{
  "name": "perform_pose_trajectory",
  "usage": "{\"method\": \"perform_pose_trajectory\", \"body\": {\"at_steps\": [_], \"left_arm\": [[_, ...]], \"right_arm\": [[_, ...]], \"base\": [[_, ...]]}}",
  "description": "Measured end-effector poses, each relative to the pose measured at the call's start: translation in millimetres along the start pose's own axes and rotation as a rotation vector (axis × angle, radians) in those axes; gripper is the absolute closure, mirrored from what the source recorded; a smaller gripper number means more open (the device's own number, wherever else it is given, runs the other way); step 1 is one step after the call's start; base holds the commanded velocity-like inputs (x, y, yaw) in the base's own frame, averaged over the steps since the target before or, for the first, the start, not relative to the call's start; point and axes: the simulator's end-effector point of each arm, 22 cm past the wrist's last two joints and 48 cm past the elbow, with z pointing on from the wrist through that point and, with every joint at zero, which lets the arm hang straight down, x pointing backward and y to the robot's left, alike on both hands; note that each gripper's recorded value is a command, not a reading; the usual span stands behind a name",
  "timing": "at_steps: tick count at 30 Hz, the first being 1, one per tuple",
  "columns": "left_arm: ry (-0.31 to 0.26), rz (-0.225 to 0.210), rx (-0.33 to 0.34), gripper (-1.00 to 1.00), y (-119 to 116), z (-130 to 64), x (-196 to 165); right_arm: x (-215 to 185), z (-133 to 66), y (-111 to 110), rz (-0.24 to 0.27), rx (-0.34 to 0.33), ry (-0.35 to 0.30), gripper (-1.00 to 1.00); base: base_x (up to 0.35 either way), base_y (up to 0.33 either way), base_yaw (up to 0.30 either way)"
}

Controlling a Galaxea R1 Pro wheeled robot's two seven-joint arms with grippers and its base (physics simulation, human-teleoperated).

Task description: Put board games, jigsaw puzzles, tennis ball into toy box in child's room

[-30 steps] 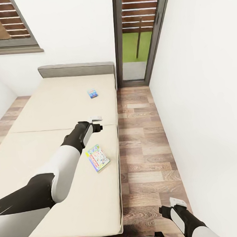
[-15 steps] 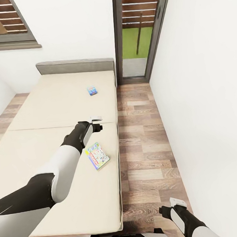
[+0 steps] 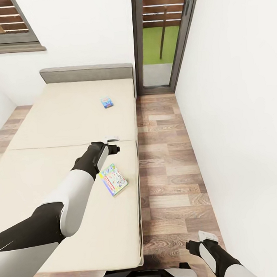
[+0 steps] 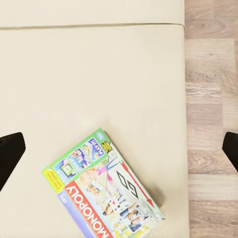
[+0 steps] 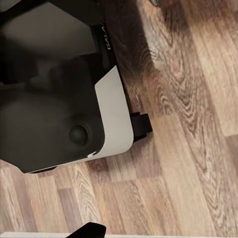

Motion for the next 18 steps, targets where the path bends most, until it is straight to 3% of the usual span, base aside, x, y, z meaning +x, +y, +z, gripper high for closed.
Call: {"method": "perform_pose_trajectory", "body": {"at_steps": [3,10,18], "left_arm": [[0.005,0.000,0.000,-1.00,0,2.7,3],[0.015,0.001,0.000,-1.00,0,8.9,10],[0.028,0.001,0.000,-1.00,0,15.8,17]], "right_arm": [[1,1.0,1,0.000,-0.001,0.011,-1.00],[14,-2.3,7,-0.004,-0.014,0.125,-1.00],[-1,-6.8,4,0.042,-0.023,0.131,-1.00]], "base": [[0.000,0.000,0.000],[0.000,0.000,0.000],[0.000,0.000,0.000]]}}
